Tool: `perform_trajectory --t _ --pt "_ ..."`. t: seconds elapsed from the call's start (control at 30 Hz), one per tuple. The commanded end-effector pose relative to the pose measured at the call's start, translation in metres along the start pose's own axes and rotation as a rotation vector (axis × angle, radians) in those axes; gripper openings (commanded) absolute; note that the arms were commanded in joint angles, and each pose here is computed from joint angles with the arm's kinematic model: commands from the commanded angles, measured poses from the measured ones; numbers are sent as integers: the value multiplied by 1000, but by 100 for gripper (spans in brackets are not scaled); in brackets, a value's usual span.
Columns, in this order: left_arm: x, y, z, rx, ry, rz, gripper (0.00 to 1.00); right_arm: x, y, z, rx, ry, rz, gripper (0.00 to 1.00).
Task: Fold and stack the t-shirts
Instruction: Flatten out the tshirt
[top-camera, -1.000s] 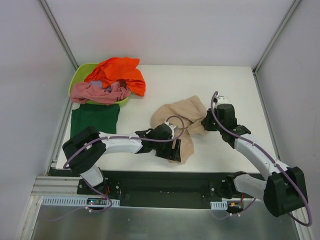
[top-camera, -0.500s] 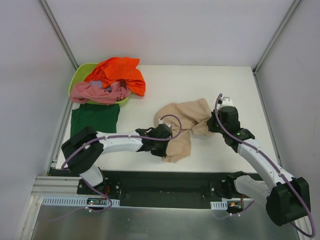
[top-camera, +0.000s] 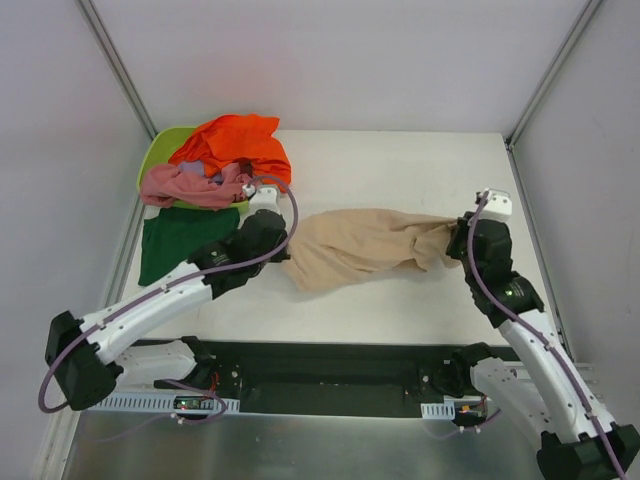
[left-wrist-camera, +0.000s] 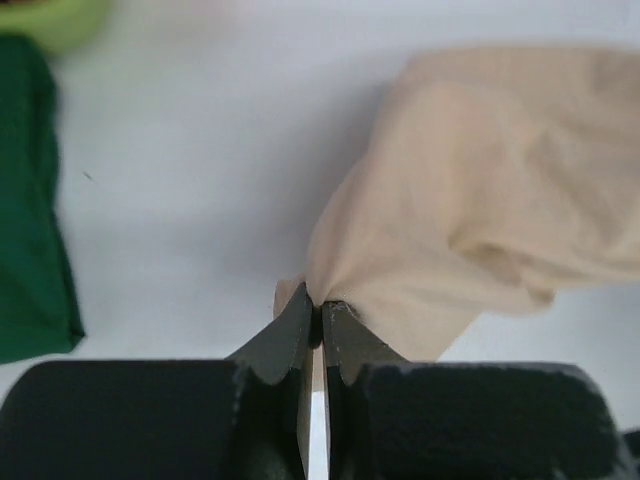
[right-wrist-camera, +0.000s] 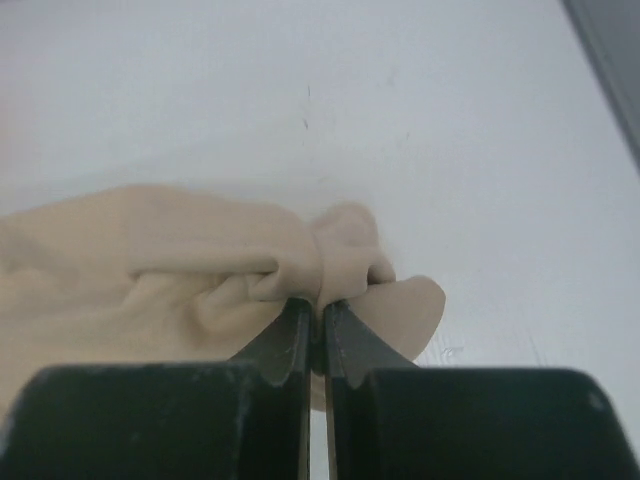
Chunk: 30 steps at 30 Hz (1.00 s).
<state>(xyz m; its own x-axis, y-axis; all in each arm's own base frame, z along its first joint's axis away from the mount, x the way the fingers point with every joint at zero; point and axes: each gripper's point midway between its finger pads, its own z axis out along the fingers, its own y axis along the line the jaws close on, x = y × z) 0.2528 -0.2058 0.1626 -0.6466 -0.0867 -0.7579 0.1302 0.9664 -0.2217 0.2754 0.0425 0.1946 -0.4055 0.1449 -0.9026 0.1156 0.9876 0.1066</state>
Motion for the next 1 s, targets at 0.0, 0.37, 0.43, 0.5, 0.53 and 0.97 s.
perform_trajectory --t 0.0,0.37,0.43,0.5,0.53,0.97 --pt "-97 32 -52 -155 -334 -4 0 -94 -19 -46 64 -277 49 1" --pt "-217 49 -188 -102 -763 -63 0 -180 -39 -161 -15 -610 150 1" --pt "-226 45 -210 -35 -812 -55 0 -186 -37 -181 -74 -655 162 1" --pt "-233 45 -231 11 -858 -55 0 -190 -29 -197 -152 -680 163 1" --pt "-237 46 -242 27 -880 -56 0 -191 -25 -205 -191 -693 171 1" --pt "-270 62 -231 -228 -946 -15 0 -165 3 -214 -388 -595 234 1"
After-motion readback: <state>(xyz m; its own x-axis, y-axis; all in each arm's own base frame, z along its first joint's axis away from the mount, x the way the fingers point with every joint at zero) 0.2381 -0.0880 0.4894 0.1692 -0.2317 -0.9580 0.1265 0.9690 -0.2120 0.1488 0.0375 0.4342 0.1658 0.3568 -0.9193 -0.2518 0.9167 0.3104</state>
